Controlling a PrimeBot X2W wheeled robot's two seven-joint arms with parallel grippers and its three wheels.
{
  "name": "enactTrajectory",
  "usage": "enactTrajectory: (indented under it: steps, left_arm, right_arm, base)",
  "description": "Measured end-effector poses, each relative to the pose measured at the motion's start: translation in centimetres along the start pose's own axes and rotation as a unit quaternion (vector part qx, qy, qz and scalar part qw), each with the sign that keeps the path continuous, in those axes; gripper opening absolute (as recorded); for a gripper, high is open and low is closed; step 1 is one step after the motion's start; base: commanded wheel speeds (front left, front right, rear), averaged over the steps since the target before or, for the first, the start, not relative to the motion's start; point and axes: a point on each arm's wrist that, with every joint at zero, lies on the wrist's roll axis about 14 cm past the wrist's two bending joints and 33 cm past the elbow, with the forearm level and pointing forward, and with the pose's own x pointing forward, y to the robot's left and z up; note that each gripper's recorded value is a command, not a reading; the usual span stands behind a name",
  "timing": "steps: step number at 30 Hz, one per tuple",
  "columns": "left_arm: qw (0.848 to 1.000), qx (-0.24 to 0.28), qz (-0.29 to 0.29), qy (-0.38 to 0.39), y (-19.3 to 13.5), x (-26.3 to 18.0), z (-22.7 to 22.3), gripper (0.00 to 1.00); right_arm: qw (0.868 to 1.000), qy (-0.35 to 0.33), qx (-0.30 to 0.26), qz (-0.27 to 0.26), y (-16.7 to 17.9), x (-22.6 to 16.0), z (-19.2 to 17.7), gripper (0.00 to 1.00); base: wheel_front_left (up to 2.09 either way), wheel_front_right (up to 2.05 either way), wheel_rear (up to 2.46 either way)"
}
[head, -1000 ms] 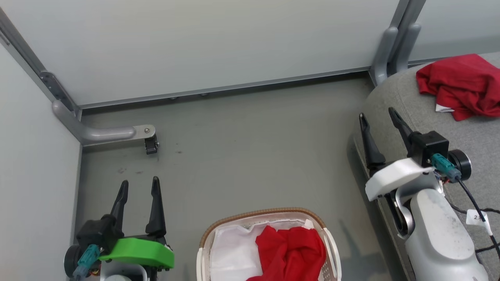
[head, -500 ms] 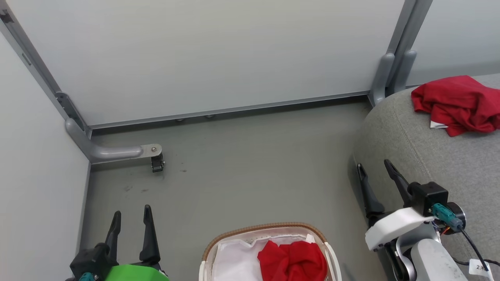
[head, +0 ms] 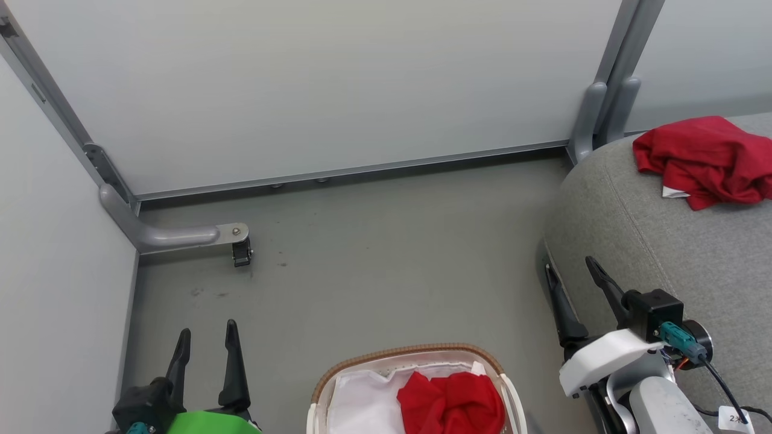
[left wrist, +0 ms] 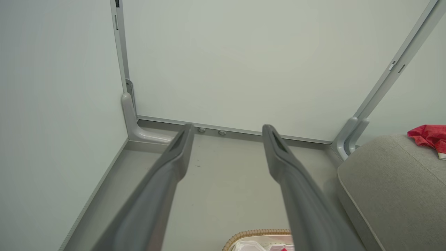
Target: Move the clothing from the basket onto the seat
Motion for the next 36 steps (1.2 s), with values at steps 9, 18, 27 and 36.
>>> enactTrajectory:
  steps: [9, 18, 27, 36]
  left_arm:
    - [1.000, 0.000, 0.001, 0.002, 0.1, -0.1, -0.1, 1.00]
    - [1.000, 0.002, -0.007, 0.004, -0.3, 0.2, -0.2, 1.00]
    - [0.998, 0.018, -0.064, 0.016, -3.4, 1.9, -1.0, 1.00]
    - [0.986, 0.045, -0.157, 0.039, -8.4, 5.7, -2.8, 1.00]
  right_arm:
    - [1.000, 0.002, 0.000, 0.001, 0.1, 0.0, -0.2, 1.00]
    - [1.000, 0.005, -0.003, -0.003, -0.3, 0.0, -0.3, 1.00]
    - [1.000, -0.003, -0.009, -0.016, -1.3, 0.6, 0.1, 1.00]
    - [0.998, -0.026, -0.024, -0.048, -4.1, 2.9, 1.3, 1.00]
  base:
    - [0.00, 0.00, 0.00]
    - [0.00, 0.00, 0.00]
    - [0.00, 0.00, 0.00]
    - [0.00, 0.00, 0.00]
